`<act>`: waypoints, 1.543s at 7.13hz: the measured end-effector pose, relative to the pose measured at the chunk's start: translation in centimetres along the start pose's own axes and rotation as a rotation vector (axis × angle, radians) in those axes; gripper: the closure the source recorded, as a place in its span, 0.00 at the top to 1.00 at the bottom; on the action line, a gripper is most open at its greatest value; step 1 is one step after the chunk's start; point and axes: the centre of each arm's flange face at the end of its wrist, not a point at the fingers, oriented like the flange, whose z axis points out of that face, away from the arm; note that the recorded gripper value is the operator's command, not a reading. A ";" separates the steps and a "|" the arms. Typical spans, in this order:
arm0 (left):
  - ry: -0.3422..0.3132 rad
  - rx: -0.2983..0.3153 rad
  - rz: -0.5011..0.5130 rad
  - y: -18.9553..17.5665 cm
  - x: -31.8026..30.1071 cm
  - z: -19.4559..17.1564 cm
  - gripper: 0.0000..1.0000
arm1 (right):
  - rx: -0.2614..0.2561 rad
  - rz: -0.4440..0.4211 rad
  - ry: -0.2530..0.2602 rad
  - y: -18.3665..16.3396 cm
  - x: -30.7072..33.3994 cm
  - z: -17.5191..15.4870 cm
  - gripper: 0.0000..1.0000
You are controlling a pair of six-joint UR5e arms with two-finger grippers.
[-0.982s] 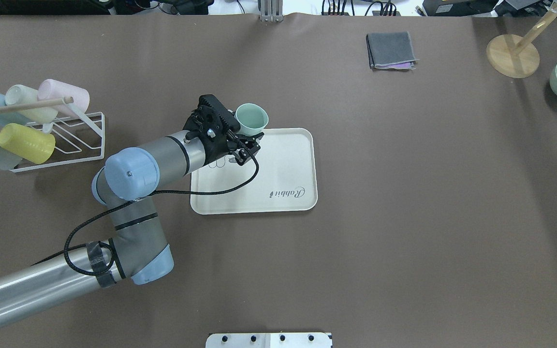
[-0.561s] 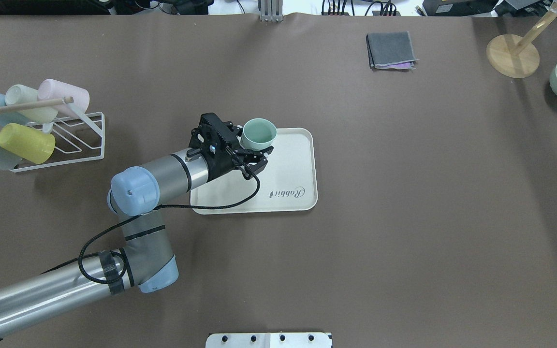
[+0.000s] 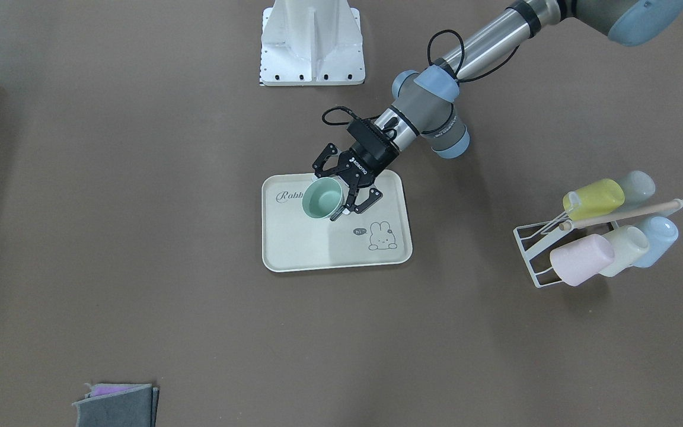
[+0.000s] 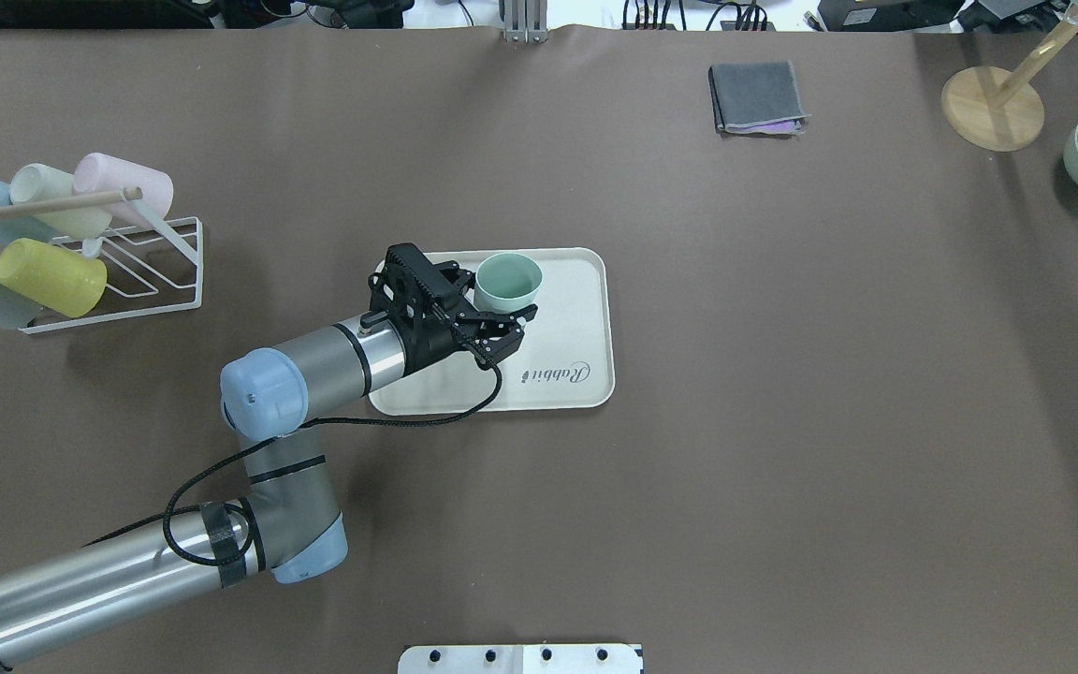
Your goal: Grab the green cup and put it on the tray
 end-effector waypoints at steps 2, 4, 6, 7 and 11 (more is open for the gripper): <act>0.003 0.005 -0.002 1.0 -0.6 0.0 0.00 | -0.002 0.002 0.001 0.1 0.1 0.1 1.00; 0.002 0.006 -0.001 1.3 -0.8 0.1 0.32 | -0.004 0.003 0.001 0.0 0.2 0.2 1.00; 0.000 0.003 0.000 1.5 -0.9 0.0 0.72 | -0.005 0.004 0.001 0.0 0.2 0.2 1.00; 0.000 0.002 0.000 1.6 -0.9 0.0 0.96 | -0.005 0.004 0.001 0.0 0.2 0.2 1.00; 0.015 0.028 0.001 2.4 -1.7 -1.6 0.98 | -0.005 0.004 0.001 0.0 0.2 0.3 1.00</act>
